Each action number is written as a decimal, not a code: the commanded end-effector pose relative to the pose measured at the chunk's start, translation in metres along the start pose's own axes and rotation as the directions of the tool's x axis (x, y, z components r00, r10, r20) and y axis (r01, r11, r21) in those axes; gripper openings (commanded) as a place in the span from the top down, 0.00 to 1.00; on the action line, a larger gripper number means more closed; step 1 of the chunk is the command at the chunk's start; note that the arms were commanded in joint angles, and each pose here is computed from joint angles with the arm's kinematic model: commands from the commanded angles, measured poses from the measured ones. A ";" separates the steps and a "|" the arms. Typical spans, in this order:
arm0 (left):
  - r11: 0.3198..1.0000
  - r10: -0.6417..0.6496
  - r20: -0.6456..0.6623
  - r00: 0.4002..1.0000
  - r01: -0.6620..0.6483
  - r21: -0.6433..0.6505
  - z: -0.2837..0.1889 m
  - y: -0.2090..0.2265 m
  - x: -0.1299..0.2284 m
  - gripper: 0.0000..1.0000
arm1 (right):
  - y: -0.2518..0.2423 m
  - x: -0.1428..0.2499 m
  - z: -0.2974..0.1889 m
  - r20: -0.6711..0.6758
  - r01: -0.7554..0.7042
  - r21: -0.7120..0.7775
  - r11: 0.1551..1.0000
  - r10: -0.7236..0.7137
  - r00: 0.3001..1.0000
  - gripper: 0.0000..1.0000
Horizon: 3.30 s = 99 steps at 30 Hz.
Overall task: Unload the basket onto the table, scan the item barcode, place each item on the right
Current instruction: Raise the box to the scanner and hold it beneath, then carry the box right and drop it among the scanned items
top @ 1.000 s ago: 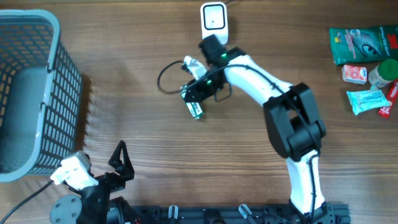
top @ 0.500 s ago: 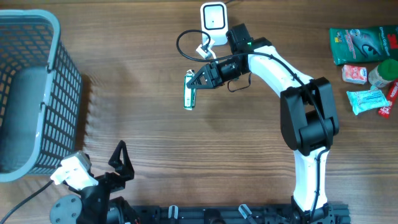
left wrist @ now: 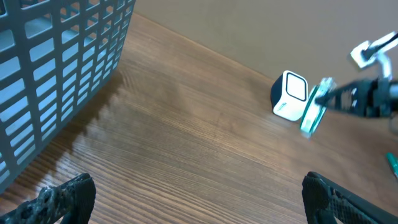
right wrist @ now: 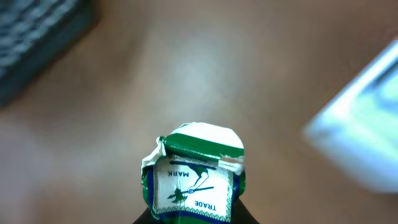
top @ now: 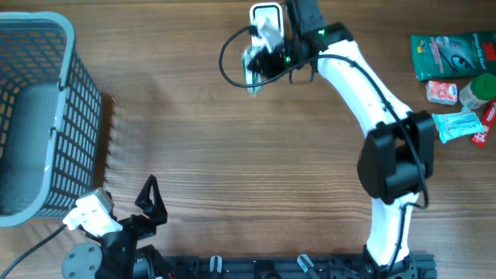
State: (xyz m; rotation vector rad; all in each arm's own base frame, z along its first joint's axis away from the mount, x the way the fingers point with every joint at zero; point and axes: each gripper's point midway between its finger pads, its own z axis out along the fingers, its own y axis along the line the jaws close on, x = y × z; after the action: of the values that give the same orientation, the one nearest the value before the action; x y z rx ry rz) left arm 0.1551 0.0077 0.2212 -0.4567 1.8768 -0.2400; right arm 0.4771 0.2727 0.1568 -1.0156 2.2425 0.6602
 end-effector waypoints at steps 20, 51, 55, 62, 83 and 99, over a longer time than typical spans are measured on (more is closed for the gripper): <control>1.000 -0.006 -0.001 1.000 0.006 0.006 0.000 -0.001 0.000 0.00 | -0.143 -0.045 0.064 -0.304 0.433 0.869 0.241 -0.431 0.850 0.95; 1.000 -0.006 -0.001 1.000 0.006 0.006 0.000 -0.001 0.000 0.00 | -0.153 0.120 -0.129 -0.157 0.021 0.964 0.266 0.503 0.850 0.96; 1.000 -0.006 -0.002 1.000 0.006 0.006 0.000 -0.001 0.000 0.00 | -0.191 0.220 -0.172 -0.040 -0.285 0.923 0.258 0.802 0.595 0.96; 1.000 -0.006 -0.002 1.000 0.006 0.006 0.000 -0.001 0.000 0.00 | -0.237 0.343 -0.290 0.321 -0.465 0.867 -0.178 0.914 0.249 0.96; 1.000 -0.006 -0.001 1.000 0.006 0.006 0.000 -0.001 0.000 0.00 | -0.271 0.478 -0.425 0.558 -0.529 0.744 -0.409 0.816 0.154 0.96; 1.000 -0.006 -0.002 1.000 0.006 0.006 0.000 -0.001 0.000 0.00 | -0.289 0.463 -0.422 0.606 -0.577 0.693 -0.431 0.783 0.143 0.00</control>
State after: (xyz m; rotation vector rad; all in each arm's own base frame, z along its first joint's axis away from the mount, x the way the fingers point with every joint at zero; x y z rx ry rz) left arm 0.1551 0.0077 0.2211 -0.4565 1.8765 -0.2400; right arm 0.3061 -0.3940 0.0576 1.4516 2.5430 -0.5264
